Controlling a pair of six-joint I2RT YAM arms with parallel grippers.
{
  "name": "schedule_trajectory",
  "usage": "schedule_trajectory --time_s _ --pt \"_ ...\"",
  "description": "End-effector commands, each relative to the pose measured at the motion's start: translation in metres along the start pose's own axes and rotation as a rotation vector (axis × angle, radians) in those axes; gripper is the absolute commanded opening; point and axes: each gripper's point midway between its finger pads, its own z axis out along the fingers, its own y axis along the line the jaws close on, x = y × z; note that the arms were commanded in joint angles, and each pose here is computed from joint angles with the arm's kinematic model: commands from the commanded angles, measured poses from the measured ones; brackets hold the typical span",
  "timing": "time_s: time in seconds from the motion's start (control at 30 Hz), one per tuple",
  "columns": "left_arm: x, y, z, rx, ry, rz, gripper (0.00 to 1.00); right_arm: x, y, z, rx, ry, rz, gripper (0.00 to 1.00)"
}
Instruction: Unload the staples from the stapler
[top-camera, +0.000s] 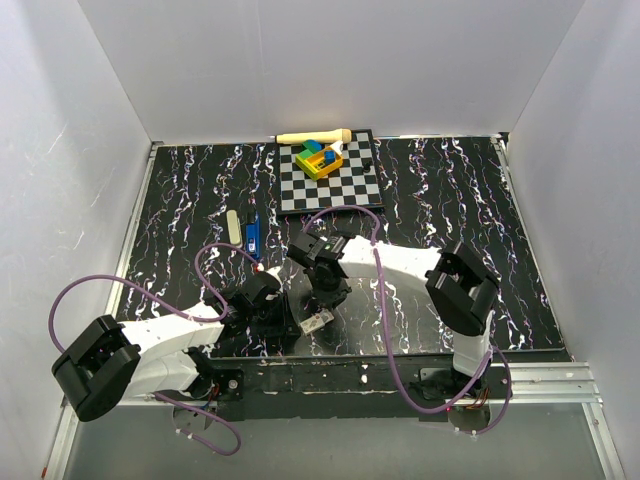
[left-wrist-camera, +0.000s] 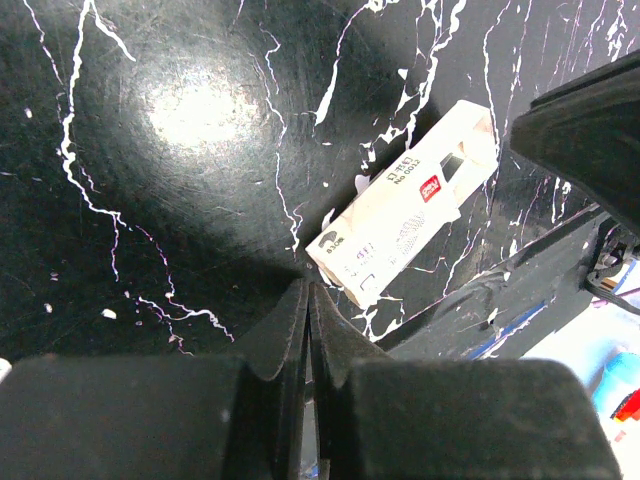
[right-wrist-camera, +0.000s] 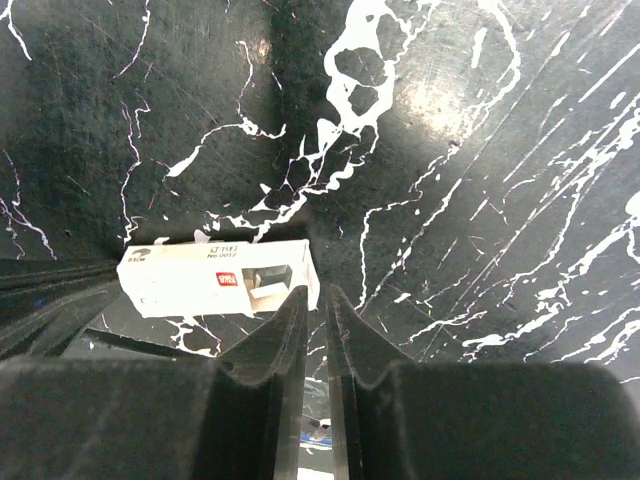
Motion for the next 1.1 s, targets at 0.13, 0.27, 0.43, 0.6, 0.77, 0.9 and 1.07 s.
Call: schedule_trajectory --time_s 0.13,0.27,0.43,0.6,0.77,0.9,1.07 --pt "-0.004 -0.001 -0.002 -0.013 -0.022 0.018 0.00 0.001 -0.020 -0.016 0.037 -0.033 0.009 0.21" --pt "-0.005 -0.001 -0.003 -0.013 -0.026 0.018 0.00 0.007 -0.024 -0.007 0.012 0.005 0.000 0.11" --pt "-0.005 -0.001 -0.002 -0.016 -0.026 0.018 0.00 0.013 -0.017 0.006 -0.029 0.038 -0.019 0.01" --pt "-0.007 -0.001 -0.002 -0.022 -0.034 0.018 0.00 0.009 -0.013 0.010 -0.041 0.034 -0.035 0.01" --pt "-0.009 -0.001 -0.002 -0.025 -0.041 0.021 0.00 0.004 -0.010 0.011 -0.046 0.031 -0.050 0.01" --pt "-0.011 -0.002 -0.002 -0.027 -0.050 0.019 0.00 0.003 -0.007 0.013 -0.059 0.037 -0.058 0.01" --pt "-0.016 -0.004 -0.001 -0.028 -0.061 0.017 0.00 0.006 0.000 0.013 -0.087 0.043 -0.072 0.01"
